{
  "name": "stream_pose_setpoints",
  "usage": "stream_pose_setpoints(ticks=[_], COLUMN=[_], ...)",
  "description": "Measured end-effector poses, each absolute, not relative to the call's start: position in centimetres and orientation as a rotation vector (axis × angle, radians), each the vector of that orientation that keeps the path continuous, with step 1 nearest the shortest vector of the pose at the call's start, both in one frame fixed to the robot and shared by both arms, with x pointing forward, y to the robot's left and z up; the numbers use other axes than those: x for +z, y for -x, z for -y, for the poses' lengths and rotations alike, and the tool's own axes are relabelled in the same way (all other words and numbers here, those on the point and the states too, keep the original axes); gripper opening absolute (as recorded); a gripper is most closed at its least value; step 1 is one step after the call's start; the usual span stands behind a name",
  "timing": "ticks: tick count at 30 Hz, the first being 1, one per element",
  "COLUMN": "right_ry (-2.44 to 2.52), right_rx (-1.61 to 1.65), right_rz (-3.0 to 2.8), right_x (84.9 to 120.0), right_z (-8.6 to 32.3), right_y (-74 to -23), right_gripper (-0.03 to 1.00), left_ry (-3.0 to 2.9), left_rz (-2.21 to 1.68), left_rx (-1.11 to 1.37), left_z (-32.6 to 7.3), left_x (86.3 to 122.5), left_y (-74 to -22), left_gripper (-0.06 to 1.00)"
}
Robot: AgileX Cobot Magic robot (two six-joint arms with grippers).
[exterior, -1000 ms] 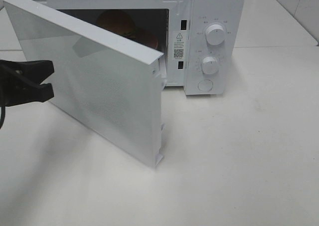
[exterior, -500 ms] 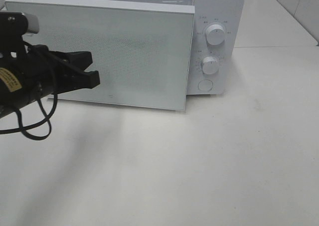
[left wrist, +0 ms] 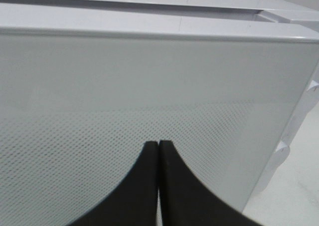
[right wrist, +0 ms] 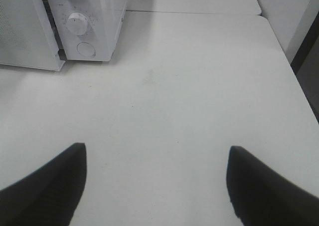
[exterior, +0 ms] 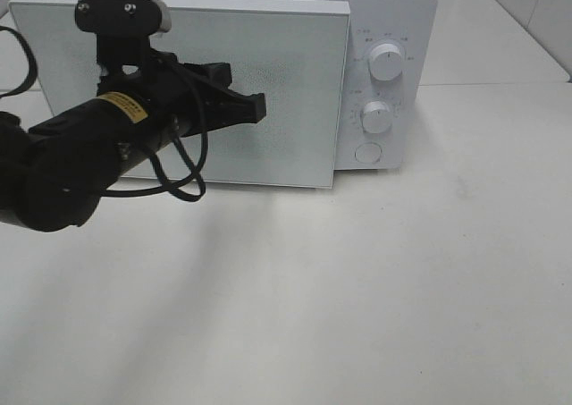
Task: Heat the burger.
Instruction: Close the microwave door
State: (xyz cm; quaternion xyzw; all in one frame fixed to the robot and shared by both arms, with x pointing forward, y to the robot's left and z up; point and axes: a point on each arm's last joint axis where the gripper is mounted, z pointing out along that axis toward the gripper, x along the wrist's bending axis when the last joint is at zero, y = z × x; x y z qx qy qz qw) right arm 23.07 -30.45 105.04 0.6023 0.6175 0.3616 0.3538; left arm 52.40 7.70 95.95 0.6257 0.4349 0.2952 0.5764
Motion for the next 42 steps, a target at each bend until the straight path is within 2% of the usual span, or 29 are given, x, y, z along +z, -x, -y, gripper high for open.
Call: stream_pose_setpoints(ticks=[26,42], right_ry=[-1.557,-1.557], right_rx=[0.935,0.935], right_rz=[-1.597,-1.597], right_x=[105.0,105.0], right_z=[30.5,30.5], right_y=[-23.1,-23.1], right_gripper=[0.75,0.75], left_ry=[-1.505,-1.571], left_rz=[-0.960,-1.007], left_rx=[0.674,0.628], left_z=[-1.4,-1.4], left_x=[94.4,95.2], left_y=[-56.9,-57.5], left_gripper=[0.00,0.00])
